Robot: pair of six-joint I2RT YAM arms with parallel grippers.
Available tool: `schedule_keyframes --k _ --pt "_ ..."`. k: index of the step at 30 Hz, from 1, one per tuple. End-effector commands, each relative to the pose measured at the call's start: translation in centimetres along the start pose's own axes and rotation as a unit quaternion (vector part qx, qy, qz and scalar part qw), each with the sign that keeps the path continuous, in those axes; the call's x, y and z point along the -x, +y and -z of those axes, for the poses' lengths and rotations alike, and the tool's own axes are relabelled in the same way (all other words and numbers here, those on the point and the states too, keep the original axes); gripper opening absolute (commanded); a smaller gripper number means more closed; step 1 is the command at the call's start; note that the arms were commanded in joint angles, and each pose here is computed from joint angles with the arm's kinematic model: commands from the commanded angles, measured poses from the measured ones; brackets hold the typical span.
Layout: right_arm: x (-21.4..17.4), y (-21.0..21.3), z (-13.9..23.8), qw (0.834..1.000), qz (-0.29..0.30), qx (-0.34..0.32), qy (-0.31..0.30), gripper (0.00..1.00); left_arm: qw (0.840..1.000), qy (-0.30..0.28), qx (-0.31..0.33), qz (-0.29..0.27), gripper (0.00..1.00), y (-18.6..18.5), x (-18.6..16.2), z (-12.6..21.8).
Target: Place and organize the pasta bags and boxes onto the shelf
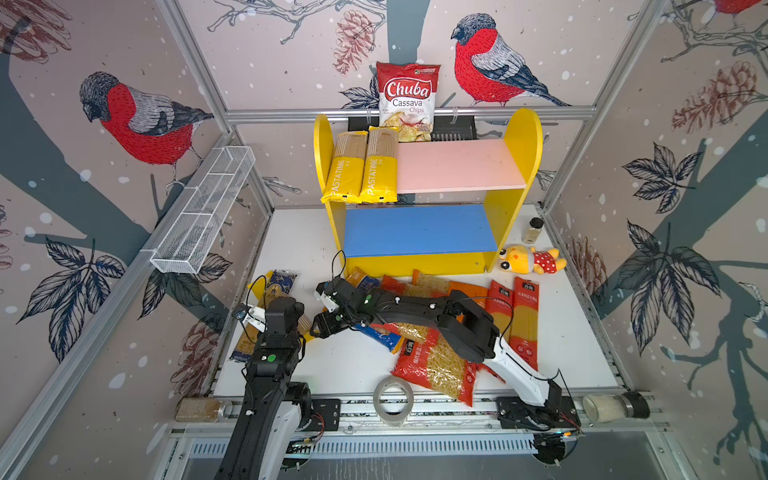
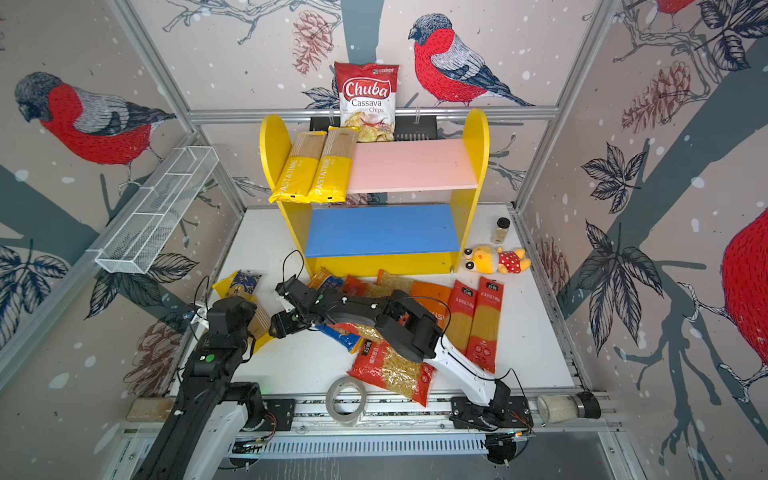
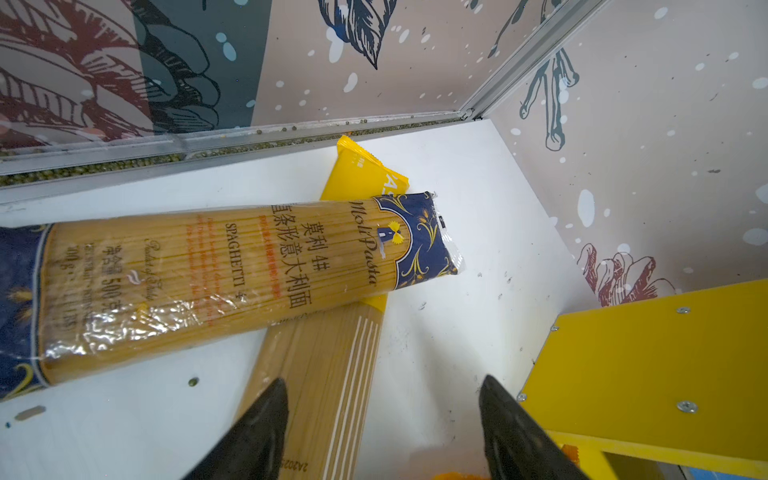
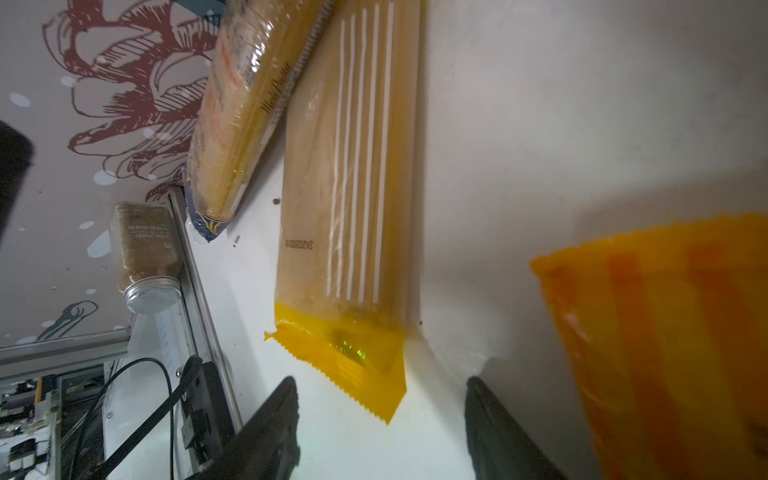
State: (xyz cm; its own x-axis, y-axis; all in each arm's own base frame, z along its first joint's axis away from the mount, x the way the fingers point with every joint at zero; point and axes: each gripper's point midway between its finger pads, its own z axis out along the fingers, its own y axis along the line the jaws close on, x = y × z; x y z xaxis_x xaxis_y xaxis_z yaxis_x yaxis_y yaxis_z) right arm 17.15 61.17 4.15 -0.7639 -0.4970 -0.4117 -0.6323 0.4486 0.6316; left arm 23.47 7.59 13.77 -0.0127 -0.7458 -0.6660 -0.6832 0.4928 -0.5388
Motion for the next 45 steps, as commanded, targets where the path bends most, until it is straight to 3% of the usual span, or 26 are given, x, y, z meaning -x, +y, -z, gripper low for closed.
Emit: schedule_keyframes --k 1,8,15,18,29,36,42,45 --pt "-0.6 -0.1 -1.1 0.999 -0.022 0.011 0.023 0.64 1.0 -0.005 -0.004 -0.01 0.72 -0.1 0.2 0.0" --pt "-0.5 -0.5 -3.0 0.998 -0.035 0.032 0.033 0.52 1.0 0.001 -0.012 -0.019 0.72 -0.7 0.2 0.1" --pt "1.8 1.7 -0.5 0.996 -0.036 0.082 0.011 0.17 0.999 -0.006 -0.025 -0.022 0.72 -1.1 0.6 0.4" --pt "2.7 2.8 1.3 0.995 -0.031 0.094 0.0 0.09 0.999 -0.008 -0.031 -0.03 0.72 -1.9 1.3 0.8" --pt "3.7 3.7 10.2 0.996 -0.019 0.087 -0.029 0.0 0.993 0.031 -0.113 -0.03 0.75 -7.1 2.2 2.5" --pt "0.2 -4.2 19.9 0.998 -0.047 0.005 -0.05 0.0 0.977 0.102 -0.185 -0.036 0.74 -10.5 -1.0 3.2" --pt "-5.5 -11.0 27.0 0.988 -0.127 -0.051 -0.073 0.0 0.961 0.154 -0.228 -0.038 0.74 -12.1 -5.2 4.6" --pt "-8.8 -13.5 28.8 0.98 -0.173 -0.061 -0.08 0.0 0.95 0.178 -0.252 -0.042 0.74 -12.6 -7.5 5.4"
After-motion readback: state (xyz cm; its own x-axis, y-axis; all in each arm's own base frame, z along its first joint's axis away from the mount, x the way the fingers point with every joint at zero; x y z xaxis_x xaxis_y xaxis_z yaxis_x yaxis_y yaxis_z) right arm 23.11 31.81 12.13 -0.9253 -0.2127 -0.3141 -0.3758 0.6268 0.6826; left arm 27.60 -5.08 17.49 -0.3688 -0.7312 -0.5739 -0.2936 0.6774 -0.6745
